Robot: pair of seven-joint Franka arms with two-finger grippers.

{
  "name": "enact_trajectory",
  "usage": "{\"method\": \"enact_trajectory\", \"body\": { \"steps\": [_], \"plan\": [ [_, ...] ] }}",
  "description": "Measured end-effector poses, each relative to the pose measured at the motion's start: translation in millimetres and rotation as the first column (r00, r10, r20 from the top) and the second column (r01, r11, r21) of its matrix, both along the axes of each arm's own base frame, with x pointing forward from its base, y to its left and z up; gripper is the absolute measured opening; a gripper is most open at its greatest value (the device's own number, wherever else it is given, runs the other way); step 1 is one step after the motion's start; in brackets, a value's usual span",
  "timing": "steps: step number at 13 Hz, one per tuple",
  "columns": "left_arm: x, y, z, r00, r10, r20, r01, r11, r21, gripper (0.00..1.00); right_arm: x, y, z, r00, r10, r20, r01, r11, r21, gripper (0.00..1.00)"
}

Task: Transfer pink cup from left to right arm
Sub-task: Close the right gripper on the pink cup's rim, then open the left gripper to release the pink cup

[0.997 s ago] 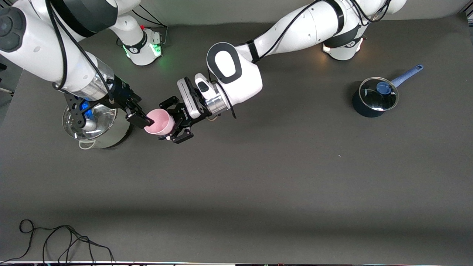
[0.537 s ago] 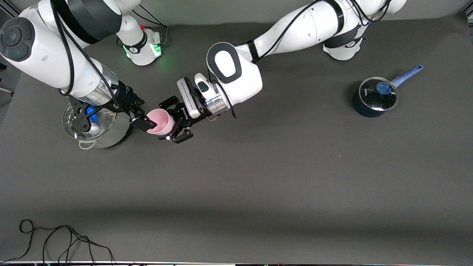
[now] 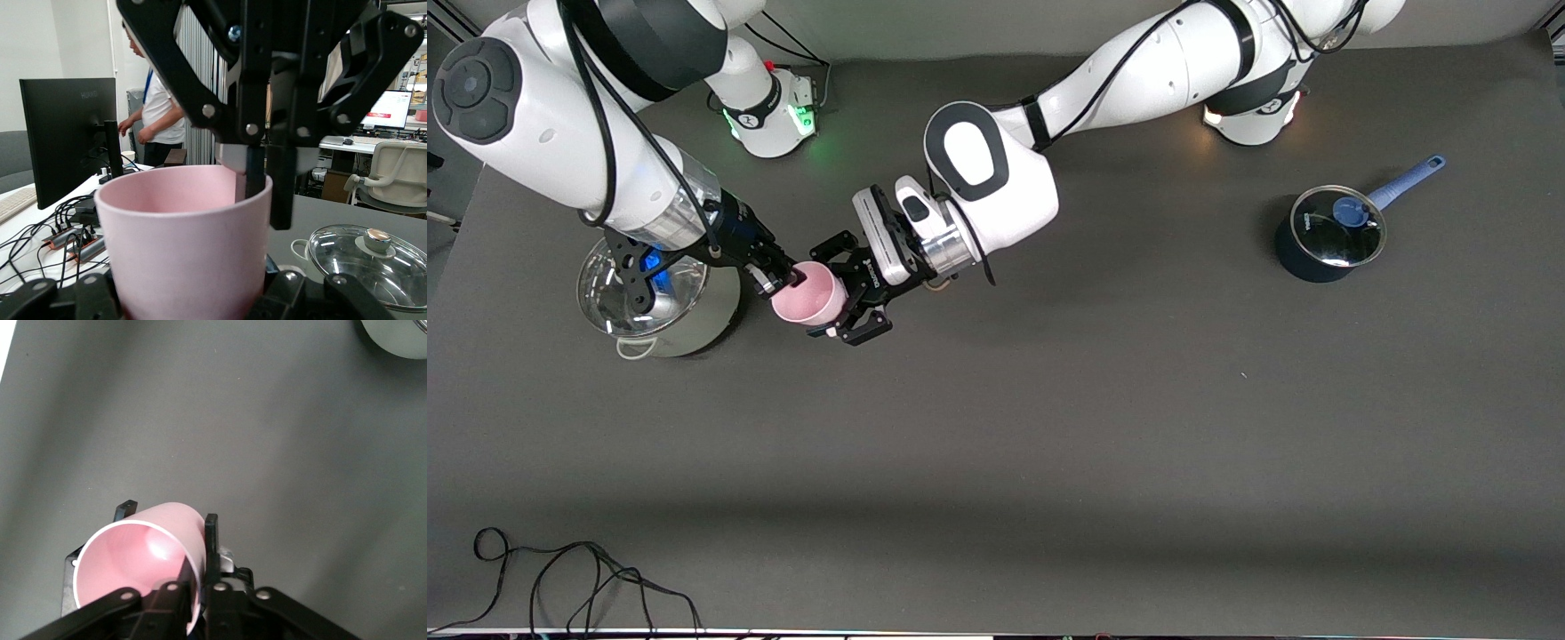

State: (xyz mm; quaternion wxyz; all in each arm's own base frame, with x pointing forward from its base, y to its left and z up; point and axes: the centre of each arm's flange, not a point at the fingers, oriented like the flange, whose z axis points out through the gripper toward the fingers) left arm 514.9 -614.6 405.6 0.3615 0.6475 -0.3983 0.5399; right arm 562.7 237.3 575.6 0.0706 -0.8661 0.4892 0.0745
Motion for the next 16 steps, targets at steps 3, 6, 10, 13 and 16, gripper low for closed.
{"method": "enact_trajectory", "body": {
  "steps": [3,6,10,13,16],
  "plan": [
    [0,0,0,1.000,0.000,0.002,0.000,1.000,0.000,0.65,0,0,0,1.000,0.000,0.000,0.000,1.000,0.000,0.03],
    [1,0,2,1.000,0.001,0.003,-0.001,1.000,-0.002,0.65,0,0,2,1.000,0.000,0.004,0.000,1.000,0.002,0.03],
    [6,3,9,1.000,0.013,0.018,-0.013,1.000,-0.008,0.66,2,2,11,1.000,0.001,0.024,-0.001,1.000,0.008,0.03],
    [15,14,16,0.997,0.050,0.055,-0.051,0.999,0.018,0.97,7,-1,20,0.999,-0.009,0.054,0.008,1.000,0.018,0.03],
    [15,15,20,0.996,0.056,0.062,-0.058,0.998,0.021,1.00,9,-4,19,0.998,-0.009,0.065,0.009,1.000,-0.007,0.03]
  ]
}}
